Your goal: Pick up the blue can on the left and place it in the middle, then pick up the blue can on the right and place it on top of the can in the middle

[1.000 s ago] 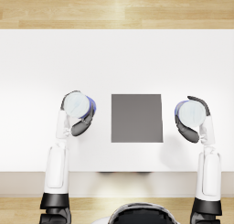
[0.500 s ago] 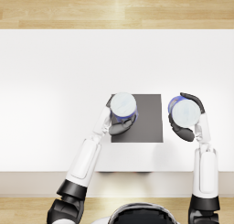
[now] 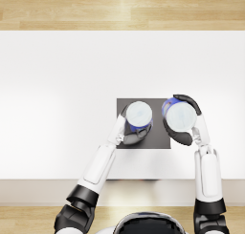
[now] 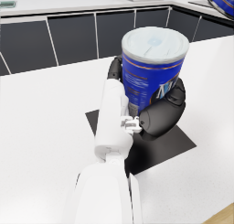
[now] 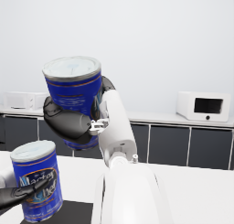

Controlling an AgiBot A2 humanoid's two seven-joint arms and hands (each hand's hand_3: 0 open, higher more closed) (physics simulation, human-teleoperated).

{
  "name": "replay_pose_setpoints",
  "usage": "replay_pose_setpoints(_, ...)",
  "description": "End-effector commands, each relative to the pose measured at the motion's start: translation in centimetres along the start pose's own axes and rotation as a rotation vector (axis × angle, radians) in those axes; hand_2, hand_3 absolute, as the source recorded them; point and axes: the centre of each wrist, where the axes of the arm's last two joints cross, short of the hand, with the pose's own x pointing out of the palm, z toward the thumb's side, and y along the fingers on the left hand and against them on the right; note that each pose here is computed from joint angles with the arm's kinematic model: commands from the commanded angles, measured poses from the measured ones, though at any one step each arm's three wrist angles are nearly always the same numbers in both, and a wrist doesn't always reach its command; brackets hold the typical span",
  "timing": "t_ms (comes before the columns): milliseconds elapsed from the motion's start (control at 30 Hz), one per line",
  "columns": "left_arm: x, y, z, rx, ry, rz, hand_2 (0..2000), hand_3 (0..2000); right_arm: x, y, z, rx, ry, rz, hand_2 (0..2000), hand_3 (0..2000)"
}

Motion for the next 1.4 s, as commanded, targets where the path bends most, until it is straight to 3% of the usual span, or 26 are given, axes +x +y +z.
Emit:
replay_pose_setpoints(33, 0.2, 0.3, -1.4, -0.039, 0.007, -0.002, 2000, 1520, 0.8, -1.5, 1.3, -0.056, -0.002, 0.031, 2000, 1520)
replay_pose_setpoints(233, 0.2, -0.2, -3.8, -0.093, -0.002, 0.019, 2000, 1520, 3.2, -3.2, 2.6, -0.112, -0.023, 0.111, 2000, 1520)
replay_pose_setpoints(267, 0.2, -0.3, -3.9, -0.093, -0.005, 0.019, 639, 1193, 3.5, -3.3, 2.7, -0.116, -0.026, 0.124, 2000, 1520)
replay_pose_setpoints(300, 0.3, -0.3, -3.8, -0.085, -0.006, 0.031, 0, 867, 3.9, -3.5, 2.8, -0.119, -0.030, 0.137, 2000, 1520)
replay_pose_setpoints(367, 0.3, -0.2, -3.4, -0.065, -0.011, 0.054, 0, 213, 4.2, -3.8, 3.0, -0.128, -0.035, 0.146, 2000, 1520)
replay_pose_setpoints(400, 0.4, -0.2, -3.2, -0.054, -0.018, 0.049, 0, 0, 4.4, -3.9, 3.0, -0.128, -0.037, 0.150, 2000, 1520)
replay_pose_setpoints(533, 1.1, -0.8, -1.4, 0.034, -0.033, 0.040, 0, 0, 5.5, -4.4, 2.8, -0.120, -0.050, 0.183, 2000, 1520)
replay_pose_setpoints(667, 1.7, -5.2, 2.8, 0.198, -0.035, -0.013, 0, 0, 6.7, -4.7, 2.1, -0.091, -0.061, 0.217, 2000, 1520)
replay_pose_setpoints(767, 1.3, -8.4, 5.4, 0.078, -0.010, -0.026, 0, 0, 7.2, -4.8, 2.0, 0.050, -0.074, 0.008, 2000, 1520)
replay_pose_setpoints(833, 0.7, -9.7, 6.9, 0.064, 0.007, -0.015, 0, 0, 7.6, -4.5, 1.3, 0.128, -0.082, -0.058, 2000, 1520)
replay_pose_setpoints(1000, -0.7, -10.5, 9.5, 0.109, 0.025, 0.040, 0, 0, 8.8, -4.0, -0.1, 0.228, -0.079, -0.004, 2000, 1520)
replay_pose_setpoints(1267, -3.7, -10.7, 16.5, 0.393, 0.065, 0.192, 0, 0, 9.0, -2.9, -1.9, 0.307, -0.084, 0.003, 2000, 1520)
replay_pose_setpoints(1400, -4.3, -10.7, 16.9, 0.408, 0.068, 0.221, 0, 0, 9.3, -2.3, -2.9, 0.345, -0.084, 0.009, 2000, 1520)
